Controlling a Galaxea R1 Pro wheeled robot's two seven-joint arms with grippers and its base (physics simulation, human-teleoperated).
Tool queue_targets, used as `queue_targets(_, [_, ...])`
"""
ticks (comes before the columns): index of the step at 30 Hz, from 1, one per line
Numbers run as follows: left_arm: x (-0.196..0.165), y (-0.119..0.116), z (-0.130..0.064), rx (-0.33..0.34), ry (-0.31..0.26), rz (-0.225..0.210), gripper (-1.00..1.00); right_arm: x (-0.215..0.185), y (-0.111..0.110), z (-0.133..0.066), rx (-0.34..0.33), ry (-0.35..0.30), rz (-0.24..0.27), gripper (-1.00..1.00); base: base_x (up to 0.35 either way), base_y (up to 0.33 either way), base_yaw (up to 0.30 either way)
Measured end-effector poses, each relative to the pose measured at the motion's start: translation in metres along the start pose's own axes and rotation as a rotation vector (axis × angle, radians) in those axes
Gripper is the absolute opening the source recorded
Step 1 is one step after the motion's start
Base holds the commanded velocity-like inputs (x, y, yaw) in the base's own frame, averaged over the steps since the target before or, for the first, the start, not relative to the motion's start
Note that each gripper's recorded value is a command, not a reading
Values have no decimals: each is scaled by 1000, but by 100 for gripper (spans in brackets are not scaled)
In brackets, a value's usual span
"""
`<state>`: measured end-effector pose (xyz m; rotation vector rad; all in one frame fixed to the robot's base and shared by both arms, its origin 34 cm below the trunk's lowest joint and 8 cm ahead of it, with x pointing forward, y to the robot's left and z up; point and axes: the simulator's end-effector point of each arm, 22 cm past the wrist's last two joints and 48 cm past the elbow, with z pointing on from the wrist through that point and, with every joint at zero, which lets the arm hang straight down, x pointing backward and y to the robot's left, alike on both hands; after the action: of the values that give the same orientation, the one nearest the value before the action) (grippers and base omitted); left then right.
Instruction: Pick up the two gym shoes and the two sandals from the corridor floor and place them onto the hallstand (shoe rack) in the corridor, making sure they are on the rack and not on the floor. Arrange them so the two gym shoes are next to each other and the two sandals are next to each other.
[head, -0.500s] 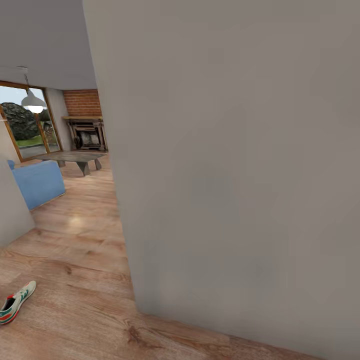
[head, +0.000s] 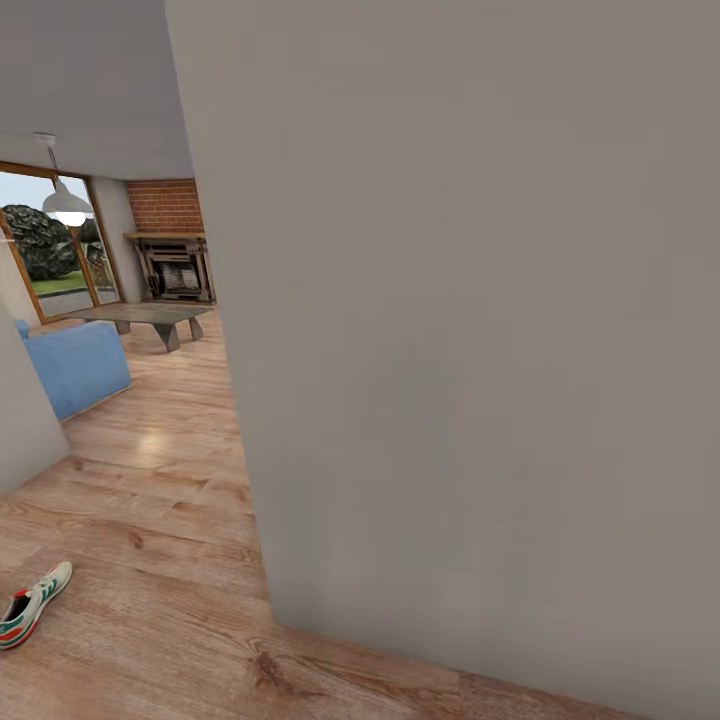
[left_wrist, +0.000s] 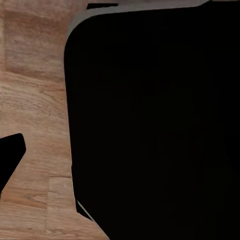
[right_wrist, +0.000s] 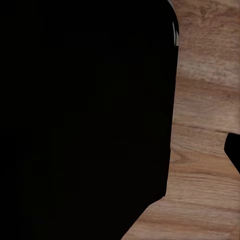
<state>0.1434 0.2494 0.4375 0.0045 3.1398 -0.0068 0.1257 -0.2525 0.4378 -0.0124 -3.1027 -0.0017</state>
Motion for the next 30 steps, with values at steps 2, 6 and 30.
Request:
queue_targets(2, [-7,0,0,0,-17,0,100,0,0,0,0,0,0,100,0,0,0])
queue_targets(6, [-21,0,0,0,-53,-1,100,0,0,0,0,0,1,100,0,0,0])
queue_targets(30, [-53,0,-3,0,-127,0,100,-1,0,0,0,-1,5,100,0,0,0])
